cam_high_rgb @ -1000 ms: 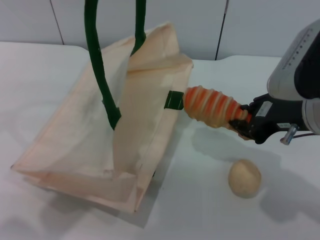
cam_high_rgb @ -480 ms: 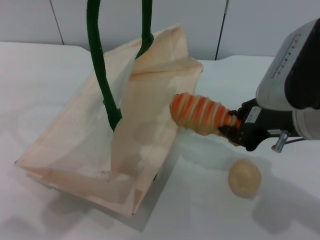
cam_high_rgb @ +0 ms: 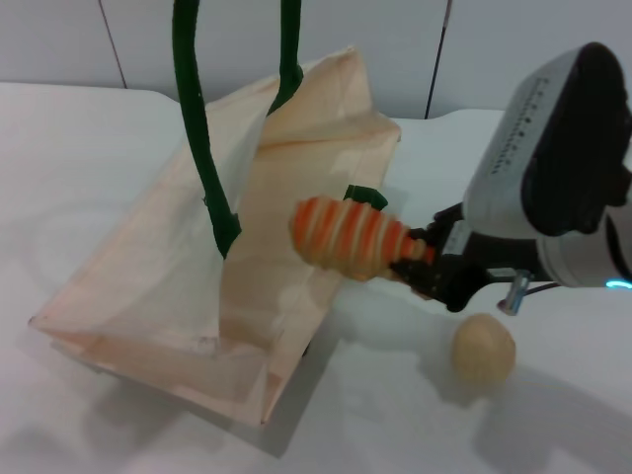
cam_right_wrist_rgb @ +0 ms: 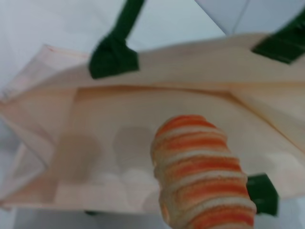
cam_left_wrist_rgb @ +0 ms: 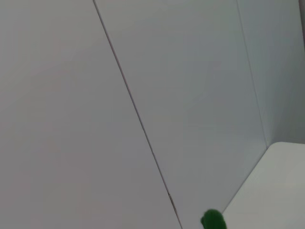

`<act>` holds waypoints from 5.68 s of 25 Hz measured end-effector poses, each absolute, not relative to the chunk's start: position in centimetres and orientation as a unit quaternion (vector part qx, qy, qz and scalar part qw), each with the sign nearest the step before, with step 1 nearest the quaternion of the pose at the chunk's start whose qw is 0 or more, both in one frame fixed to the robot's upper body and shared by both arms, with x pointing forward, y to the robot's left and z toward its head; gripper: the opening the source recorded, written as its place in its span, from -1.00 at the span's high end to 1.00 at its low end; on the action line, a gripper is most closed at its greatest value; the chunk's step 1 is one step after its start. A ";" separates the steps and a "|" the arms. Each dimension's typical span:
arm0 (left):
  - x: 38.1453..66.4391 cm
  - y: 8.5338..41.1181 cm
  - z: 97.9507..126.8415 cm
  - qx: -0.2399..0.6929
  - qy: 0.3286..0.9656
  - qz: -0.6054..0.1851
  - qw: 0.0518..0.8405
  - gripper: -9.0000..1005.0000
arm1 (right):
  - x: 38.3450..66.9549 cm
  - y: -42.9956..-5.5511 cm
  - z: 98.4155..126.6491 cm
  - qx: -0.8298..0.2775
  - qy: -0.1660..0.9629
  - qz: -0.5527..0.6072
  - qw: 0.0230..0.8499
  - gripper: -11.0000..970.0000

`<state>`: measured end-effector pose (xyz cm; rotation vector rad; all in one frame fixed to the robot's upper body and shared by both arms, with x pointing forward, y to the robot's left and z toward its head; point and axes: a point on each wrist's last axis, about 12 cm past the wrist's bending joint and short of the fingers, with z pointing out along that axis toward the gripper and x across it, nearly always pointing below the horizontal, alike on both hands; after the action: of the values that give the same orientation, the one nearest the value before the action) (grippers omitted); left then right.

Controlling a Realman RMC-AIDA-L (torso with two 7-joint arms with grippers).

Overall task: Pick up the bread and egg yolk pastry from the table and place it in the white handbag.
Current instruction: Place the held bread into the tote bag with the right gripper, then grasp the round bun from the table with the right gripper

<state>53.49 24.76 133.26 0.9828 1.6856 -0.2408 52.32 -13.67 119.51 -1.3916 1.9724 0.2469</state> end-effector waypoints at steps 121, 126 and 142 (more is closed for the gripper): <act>53.8 21.9 133.5 0.445 0.694 -0.118 0.554 0.74 | 58.2 -5.4 116.1 -0.546 0.741 0.133 0.367 -0.76; 53.8 22.2 133.4 0.440 0.697 -0.116 0.554 0.74 | 58.8 -7.1 116.1 -0.525 0.761 0.130 0.357 -0.78; 54.2 23.5 132.9 0.417 0.715 -0.084 0.554 0.74 | 58.6 -13.3 116.4 -0.469 0.806 0.091 0.350 -0.77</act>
<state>54.16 23.50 132.91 0.9854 1.6901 -0.1979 58.60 -13.25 116.44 -1.2140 2.0881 0.2368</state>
